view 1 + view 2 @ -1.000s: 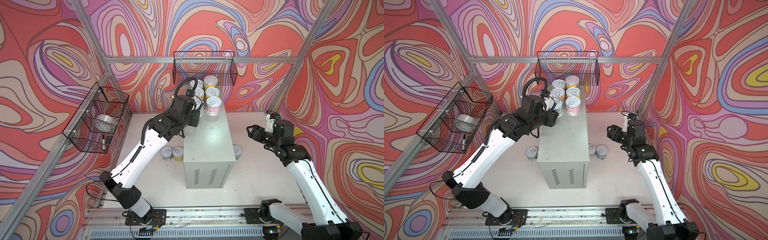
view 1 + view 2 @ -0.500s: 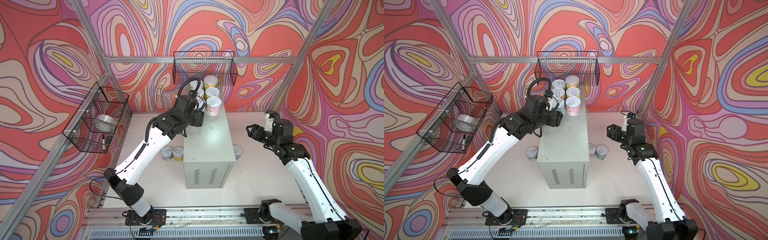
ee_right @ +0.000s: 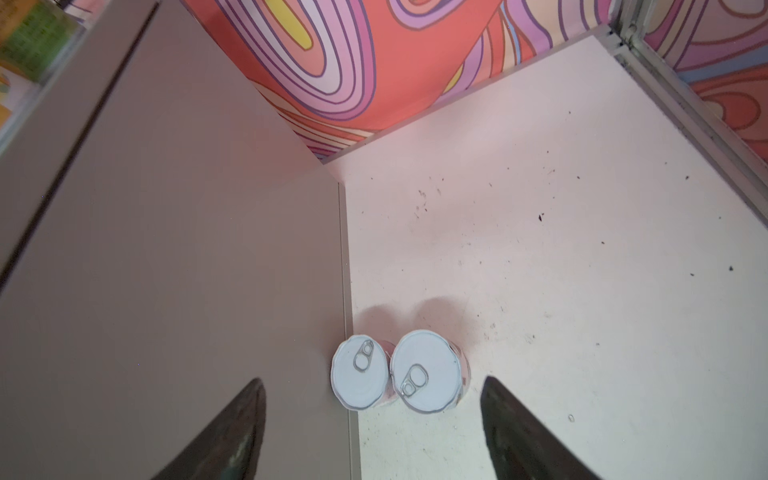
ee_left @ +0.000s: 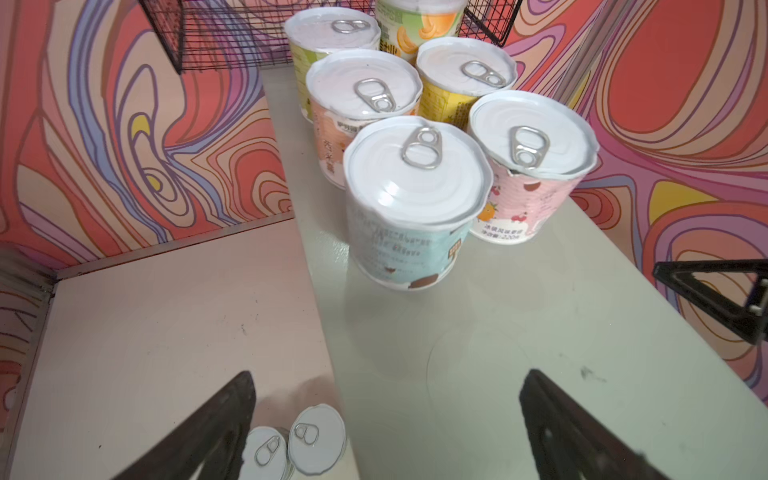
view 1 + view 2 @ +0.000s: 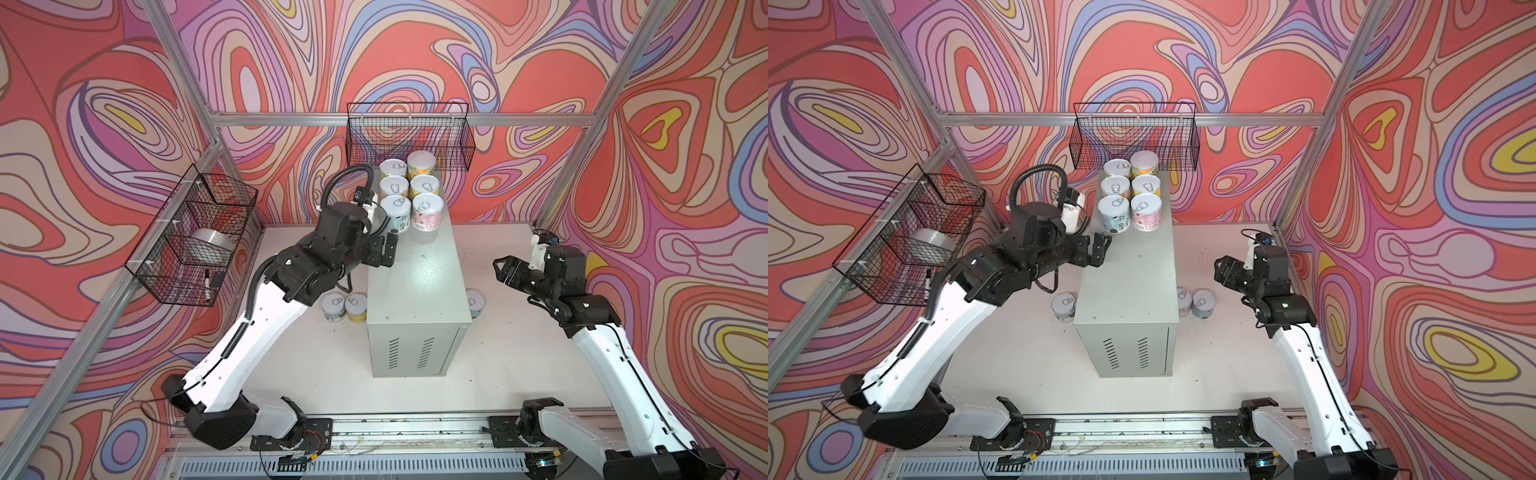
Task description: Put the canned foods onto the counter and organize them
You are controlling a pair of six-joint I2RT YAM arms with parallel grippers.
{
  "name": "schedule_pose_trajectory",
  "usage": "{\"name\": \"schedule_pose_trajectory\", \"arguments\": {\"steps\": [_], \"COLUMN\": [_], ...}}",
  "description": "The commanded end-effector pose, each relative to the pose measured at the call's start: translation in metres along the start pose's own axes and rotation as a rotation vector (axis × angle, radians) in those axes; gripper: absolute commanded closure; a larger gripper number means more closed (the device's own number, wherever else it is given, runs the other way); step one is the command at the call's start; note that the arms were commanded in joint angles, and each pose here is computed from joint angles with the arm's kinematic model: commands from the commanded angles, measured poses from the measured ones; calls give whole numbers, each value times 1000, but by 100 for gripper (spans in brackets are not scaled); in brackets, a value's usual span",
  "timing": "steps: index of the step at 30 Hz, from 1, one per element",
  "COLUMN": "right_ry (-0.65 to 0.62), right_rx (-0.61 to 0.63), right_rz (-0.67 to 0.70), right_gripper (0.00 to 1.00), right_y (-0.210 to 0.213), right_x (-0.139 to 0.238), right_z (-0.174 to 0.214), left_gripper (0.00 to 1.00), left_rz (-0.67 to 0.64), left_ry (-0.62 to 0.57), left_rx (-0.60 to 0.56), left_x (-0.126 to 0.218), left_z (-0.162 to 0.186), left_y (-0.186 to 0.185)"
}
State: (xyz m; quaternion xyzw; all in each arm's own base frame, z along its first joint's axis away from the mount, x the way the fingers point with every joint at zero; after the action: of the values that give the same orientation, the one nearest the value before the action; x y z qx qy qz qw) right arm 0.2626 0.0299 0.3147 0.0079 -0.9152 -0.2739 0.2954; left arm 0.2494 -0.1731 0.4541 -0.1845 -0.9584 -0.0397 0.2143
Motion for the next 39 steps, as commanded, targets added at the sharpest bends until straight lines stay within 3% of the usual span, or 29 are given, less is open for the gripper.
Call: {"name": "schedule_pose_trajectory", "arguments": {"steps": [1, 7, 13, 21, 39], "right_ry": [8, 67, 129, 205, 362], "right_rx": [1, -3, -9, -13, -74], "right_rz": [28, 35, 65, 100, 174], "right_gripper": [17, 17, 15, 9, 4], "right_y": [-9, -18, -30, -41, -69], "right_x": [2, -15, -36, -52, -83], "right_z": [10, 24, 41, 56, 98], "left_gripper": [0, 0, 0, 0, 0], "left_rz": [-129, -227, -258, -248, -212], "left_ry": [3, 24, 118, 181, 341], "left_rx": [36, 197, 307, 348, 424], "left_x": [32, 61, 41, 3, -30], "left_z": [15, 58, 93, 121, 205], "left_y": [23, 62, 79, 80, 75]}}
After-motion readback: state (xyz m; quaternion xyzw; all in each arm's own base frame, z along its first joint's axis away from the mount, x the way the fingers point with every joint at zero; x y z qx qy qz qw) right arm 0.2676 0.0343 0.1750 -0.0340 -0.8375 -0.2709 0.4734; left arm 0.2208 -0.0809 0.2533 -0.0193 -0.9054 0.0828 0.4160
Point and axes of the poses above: each gripper's point midway between its finger pads, its own x axis back along the fingers, its own y axis along the line the jaws close on, z = x × y, the point moved 8 cm from there along x, back along the fingers, and after that the axes turned 6 degrees about -x, right-handed, at the moved point
